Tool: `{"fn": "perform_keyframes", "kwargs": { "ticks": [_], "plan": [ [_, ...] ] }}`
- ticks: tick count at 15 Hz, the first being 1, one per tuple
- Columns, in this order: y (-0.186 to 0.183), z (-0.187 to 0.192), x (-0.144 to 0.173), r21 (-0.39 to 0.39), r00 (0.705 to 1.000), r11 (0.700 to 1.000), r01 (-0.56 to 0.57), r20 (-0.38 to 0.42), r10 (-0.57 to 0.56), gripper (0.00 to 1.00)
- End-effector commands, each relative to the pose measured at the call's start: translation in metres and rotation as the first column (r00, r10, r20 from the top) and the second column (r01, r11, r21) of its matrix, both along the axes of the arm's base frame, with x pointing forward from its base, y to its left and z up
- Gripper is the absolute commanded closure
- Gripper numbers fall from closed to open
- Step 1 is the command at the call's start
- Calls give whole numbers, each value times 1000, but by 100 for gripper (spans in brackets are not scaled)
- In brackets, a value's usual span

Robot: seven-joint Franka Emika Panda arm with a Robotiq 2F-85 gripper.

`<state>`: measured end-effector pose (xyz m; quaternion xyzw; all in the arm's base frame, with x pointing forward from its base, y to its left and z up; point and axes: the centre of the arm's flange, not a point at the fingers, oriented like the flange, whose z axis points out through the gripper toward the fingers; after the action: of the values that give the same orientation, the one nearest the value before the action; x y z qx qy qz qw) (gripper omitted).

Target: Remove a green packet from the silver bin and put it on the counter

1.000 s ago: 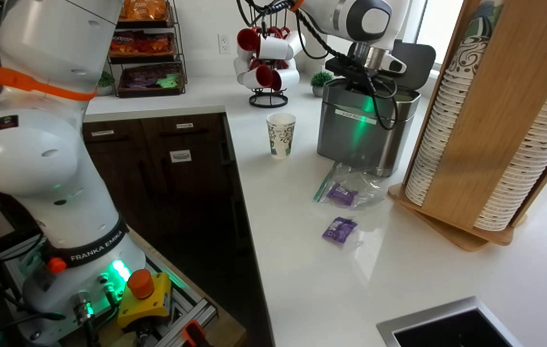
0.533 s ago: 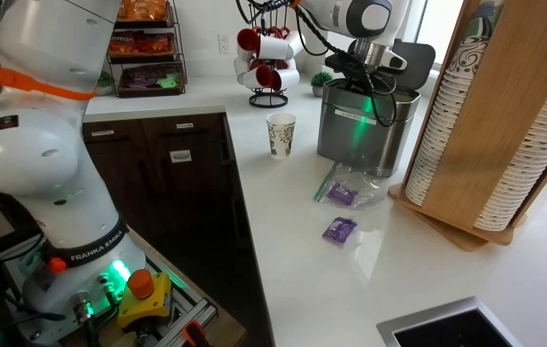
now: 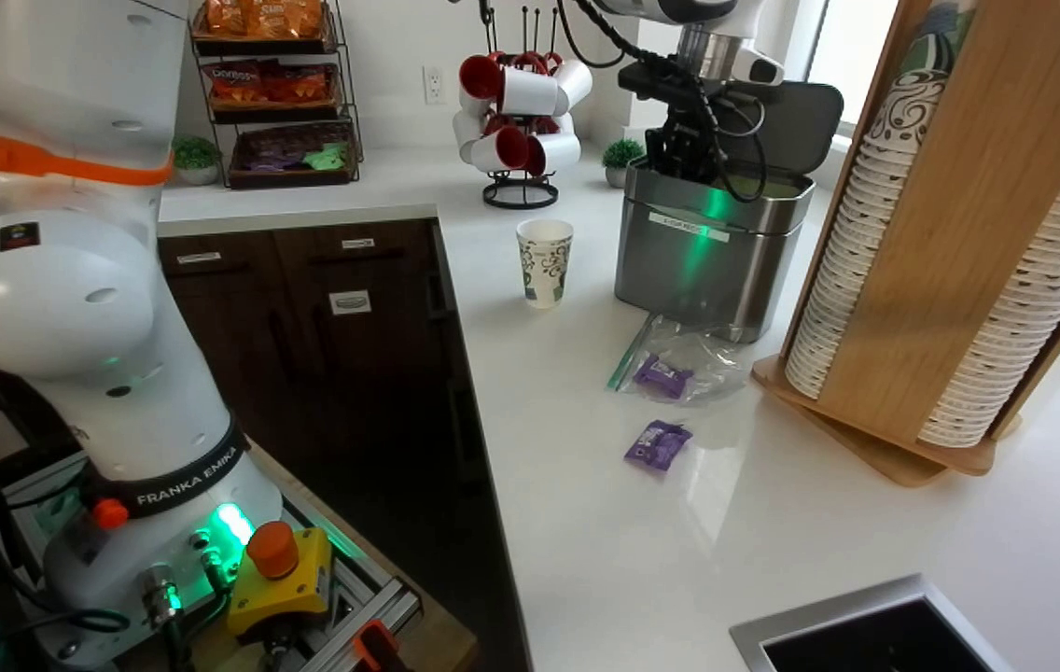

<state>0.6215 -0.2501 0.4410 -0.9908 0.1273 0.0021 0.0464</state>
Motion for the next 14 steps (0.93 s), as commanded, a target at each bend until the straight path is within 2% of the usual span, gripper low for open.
{"fn": "perform_keyframes", "kwargs": {
  "ticks": [1,14],
  "plan": [
    [17,26,-32,-33,999,999,6,46,-5,93],
    [25,100,-84,-128,982,991,31,188,-7,93]
  ]
}}
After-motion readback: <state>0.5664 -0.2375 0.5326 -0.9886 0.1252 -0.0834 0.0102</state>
